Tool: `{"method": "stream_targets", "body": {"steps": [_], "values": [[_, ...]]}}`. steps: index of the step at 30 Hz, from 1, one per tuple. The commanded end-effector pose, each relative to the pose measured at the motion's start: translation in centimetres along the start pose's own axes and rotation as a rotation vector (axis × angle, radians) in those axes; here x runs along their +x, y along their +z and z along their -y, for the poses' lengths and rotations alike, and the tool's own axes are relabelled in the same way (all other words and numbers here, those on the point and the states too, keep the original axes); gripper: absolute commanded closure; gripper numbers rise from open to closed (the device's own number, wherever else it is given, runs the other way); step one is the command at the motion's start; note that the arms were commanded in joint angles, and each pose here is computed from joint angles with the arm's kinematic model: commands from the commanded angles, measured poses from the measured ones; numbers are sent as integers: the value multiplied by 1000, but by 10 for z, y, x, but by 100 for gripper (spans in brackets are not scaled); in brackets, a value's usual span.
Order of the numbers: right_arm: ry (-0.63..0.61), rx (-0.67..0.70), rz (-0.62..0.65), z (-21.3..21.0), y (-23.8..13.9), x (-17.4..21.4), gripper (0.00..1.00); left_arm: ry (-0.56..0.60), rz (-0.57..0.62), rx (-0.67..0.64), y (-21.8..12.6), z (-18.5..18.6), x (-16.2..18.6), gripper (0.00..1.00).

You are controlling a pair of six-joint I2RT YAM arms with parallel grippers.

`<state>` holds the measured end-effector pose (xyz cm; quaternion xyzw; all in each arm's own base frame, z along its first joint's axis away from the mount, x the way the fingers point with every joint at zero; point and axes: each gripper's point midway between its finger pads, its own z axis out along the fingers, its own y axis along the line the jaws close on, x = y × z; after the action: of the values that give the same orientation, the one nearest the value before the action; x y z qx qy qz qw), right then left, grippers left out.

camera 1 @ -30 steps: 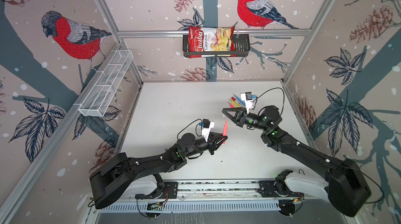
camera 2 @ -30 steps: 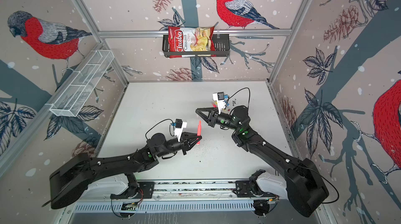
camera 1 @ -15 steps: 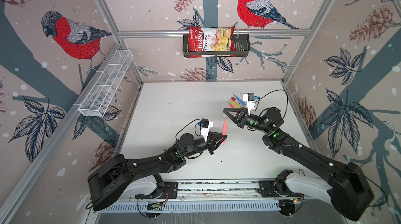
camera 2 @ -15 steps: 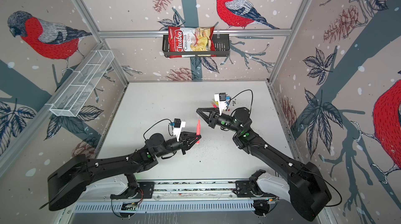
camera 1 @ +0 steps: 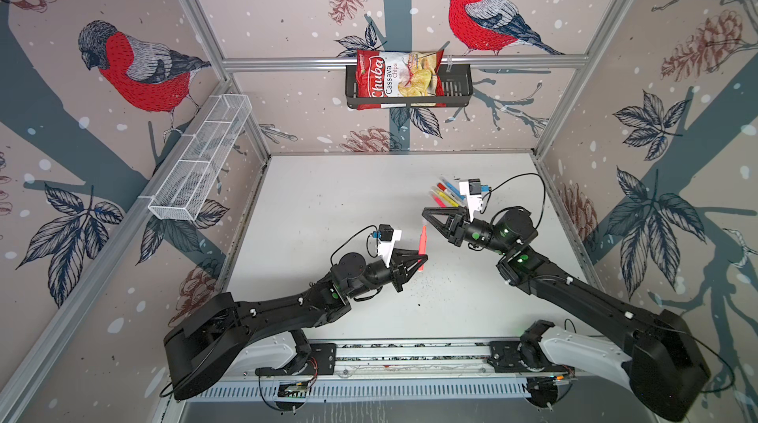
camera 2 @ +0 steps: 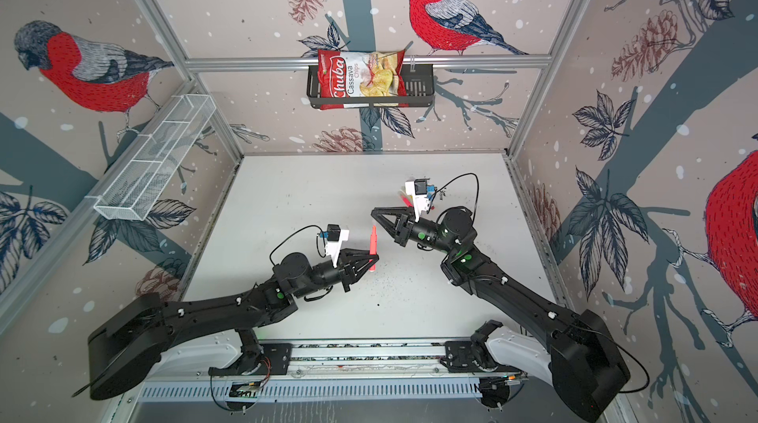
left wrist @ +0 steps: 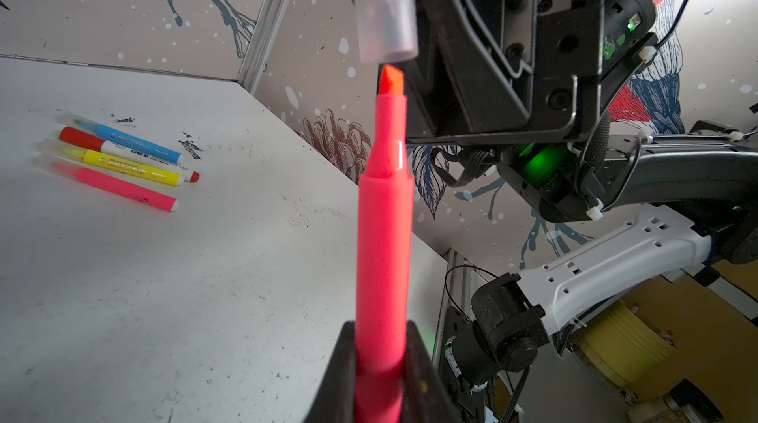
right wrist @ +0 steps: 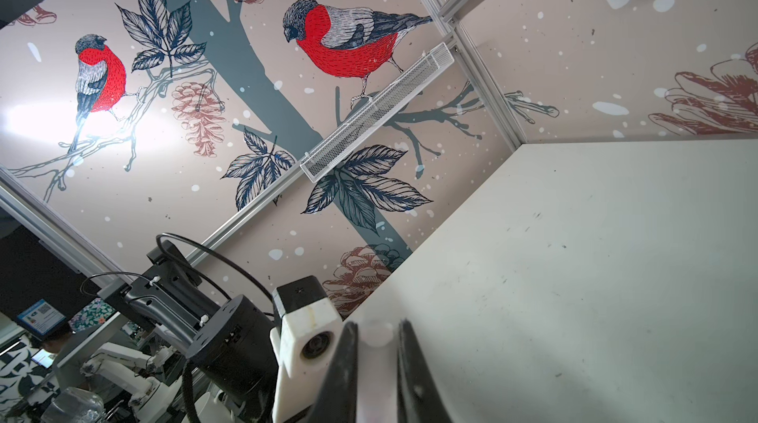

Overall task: Insert the pens into the pen caps
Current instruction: 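Lower the clear cap onto the highlighter tip held by the left gripper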

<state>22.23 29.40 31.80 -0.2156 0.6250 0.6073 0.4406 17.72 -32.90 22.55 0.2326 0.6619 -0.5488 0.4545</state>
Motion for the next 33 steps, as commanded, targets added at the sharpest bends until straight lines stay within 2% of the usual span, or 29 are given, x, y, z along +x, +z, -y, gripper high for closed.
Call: {"method": "stream_targets", "body": {"steps": [1, 15, 33], "values": [[-43, -20, 24, -7, 1, -5, 93, 23, 38, 16, 1, 5, -10, 100], [-46, -28, 8, -7, 0, 7, 93, 26, 60, 22, -3, 9, -18, 100], [-135, -140, -57, -34, -2, 33, 90, 15, 131, 140, -8, 36, -43, 100]]}}
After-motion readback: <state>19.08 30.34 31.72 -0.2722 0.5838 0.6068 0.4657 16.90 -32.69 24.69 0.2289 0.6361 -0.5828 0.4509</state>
